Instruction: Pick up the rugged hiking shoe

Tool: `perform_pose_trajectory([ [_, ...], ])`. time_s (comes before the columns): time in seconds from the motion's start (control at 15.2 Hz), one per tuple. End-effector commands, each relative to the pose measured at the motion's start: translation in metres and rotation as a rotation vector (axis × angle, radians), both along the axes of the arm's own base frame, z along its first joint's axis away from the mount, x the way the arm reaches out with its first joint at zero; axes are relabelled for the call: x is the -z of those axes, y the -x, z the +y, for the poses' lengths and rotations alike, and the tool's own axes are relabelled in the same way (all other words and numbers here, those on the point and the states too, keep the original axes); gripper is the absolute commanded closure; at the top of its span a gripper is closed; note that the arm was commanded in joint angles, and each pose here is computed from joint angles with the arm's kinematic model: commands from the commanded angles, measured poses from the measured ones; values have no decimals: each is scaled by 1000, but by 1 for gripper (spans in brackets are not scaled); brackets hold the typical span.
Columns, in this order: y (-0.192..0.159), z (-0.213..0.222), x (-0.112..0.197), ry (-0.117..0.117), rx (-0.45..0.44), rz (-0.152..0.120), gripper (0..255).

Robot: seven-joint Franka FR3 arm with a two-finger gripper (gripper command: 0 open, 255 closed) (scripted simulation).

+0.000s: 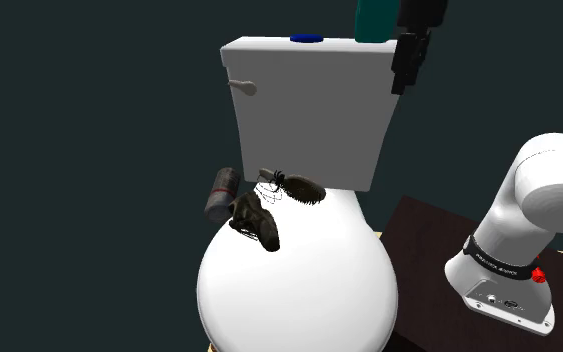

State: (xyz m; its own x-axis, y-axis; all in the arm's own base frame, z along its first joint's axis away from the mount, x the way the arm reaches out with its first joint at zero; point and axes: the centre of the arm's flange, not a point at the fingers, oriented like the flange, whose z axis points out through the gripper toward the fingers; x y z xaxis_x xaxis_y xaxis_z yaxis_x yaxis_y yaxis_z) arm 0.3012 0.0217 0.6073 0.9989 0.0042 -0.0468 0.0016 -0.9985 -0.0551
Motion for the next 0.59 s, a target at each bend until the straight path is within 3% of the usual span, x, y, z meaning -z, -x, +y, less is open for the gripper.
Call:
perform_pose_trajectory([
  [0.0,0,0,0,0,0,0,0],
  [0.53,-57,71,63,25,36,38,0],
])
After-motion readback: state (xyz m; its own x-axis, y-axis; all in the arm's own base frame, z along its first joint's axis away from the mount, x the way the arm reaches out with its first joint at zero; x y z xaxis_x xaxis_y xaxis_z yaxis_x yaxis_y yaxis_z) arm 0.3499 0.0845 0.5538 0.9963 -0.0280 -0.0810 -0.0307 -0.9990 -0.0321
